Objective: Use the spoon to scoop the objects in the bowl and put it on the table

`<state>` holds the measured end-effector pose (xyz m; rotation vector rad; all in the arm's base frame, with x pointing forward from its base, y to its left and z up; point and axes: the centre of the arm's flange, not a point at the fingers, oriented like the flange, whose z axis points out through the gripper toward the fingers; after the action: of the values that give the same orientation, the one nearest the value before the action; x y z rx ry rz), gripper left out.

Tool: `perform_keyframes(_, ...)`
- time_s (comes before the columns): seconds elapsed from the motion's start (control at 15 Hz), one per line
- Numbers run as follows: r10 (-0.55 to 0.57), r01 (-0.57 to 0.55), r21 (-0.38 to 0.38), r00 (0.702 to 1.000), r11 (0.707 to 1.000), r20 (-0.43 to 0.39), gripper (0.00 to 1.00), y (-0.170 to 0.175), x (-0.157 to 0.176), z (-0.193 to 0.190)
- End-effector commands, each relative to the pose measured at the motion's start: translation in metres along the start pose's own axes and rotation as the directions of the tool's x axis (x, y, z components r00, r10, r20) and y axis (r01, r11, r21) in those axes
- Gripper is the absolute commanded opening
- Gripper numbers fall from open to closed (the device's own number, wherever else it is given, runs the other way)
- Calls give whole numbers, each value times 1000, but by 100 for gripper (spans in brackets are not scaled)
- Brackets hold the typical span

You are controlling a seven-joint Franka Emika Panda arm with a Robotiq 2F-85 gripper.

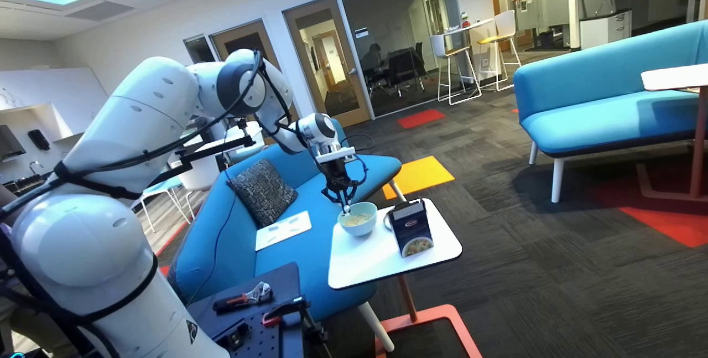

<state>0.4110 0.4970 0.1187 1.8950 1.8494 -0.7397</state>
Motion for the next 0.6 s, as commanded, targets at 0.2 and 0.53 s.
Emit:
perform_keyframes(0.2,51,-48,-33,995,998,84,3,34,24,-2)
perform_keyframes(0.53,71,-70,-16,995,997,69,3,53,44,11)
